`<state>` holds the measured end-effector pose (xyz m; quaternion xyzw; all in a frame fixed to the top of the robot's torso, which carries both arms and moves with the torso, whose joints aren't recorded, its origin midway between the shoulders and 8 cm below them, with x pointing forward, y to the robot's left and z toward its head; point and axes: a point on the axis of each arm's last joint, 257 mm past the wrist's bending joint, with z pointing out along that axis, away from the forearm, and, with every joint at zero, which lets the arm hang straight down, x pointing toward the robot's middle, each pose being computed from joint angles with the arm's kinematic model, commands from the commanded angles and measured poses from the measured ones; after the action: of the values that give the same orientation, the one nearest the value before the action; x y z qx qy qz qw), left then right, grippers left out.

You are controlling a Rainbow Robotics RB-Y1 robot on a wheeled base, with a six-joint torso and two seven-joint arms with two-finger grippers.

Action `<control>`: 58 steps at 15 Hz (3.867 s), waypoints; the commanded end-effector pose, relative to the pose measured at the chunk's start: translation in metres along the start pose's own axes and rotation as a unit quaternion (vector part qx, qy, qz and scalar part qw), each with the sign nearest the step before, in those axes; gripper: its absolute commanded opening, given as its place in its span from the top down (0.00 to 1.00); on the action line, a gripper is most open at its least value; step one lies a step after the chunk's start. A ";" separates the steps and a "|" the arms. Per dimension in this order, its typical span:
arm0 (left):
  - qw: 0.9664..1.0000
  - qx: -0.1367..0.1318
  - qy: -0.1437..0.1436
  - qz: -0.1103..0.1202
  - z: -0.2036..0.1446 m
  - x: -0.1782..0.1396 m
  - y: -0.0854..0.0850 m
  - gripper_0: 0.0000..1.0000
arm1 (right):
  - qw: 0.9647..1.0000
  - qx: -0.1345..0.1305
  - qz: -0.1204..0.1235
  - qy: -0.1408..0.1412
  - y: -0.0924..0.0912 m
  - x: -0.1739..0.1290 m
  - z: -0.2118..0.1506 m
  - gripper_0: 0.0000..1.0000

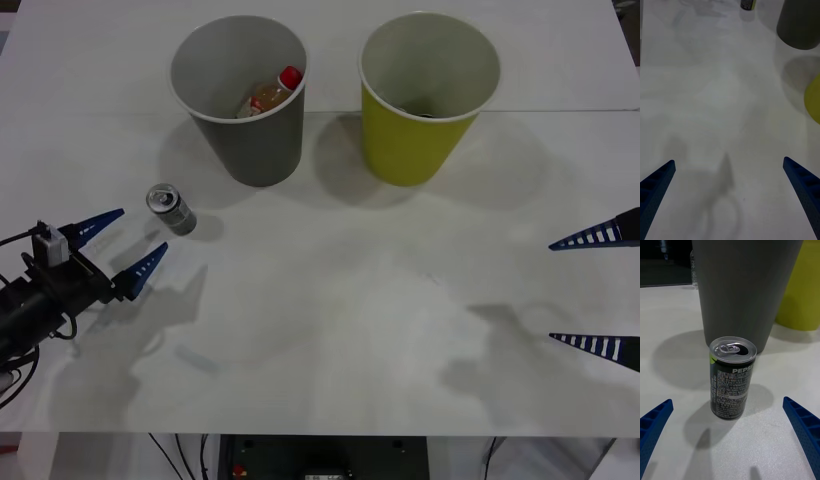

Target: Put the can into the green bin and the plastic bottle into the gray bin

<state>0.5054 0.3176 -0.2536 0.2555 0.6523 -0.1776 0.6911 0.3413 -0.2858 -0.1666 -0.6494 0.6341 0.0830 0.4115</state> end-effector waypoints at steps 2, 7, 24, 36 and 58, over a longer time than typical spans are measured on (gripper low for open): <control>1.000 -0.006 0.008 0.000 0.019 0.001 0.001 0.00 | 1.000 0.000 0.000 0.000 0.000 0.000 0.000 0.00; 1.000 -0.012 0.017 -0.005 0.042 0.002 0.000 0.00 | 1.000 0.000 0.000 0.000 0.000 0.000 0.000 0.00; 0.999 -0.017 0.034 0.000 0.086 0.003 -0.009 0.95 | 1.000 0.000 0.000 0.000 0.000 0.000 0.000 0.00; 0.998 0.014 0.047 0.033 0.069 0.002 -0.007 1.00 | 1.000 0.000 0.000 0.000 0.000 0.000 0.000 0.00; 0.934 0.129 0.324 0.070 -0.029 -0.096 -0.028 1.00 | 1.000 0.000 0.000 0.000 0.000 0.000 0.000 0.00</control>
<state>0.4597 0.3041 -0.1664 0.4287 0.7863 -0.1338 0.4244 0.3413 -0.2859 -0.1666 -0.6493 0.6342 0.0830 0.4114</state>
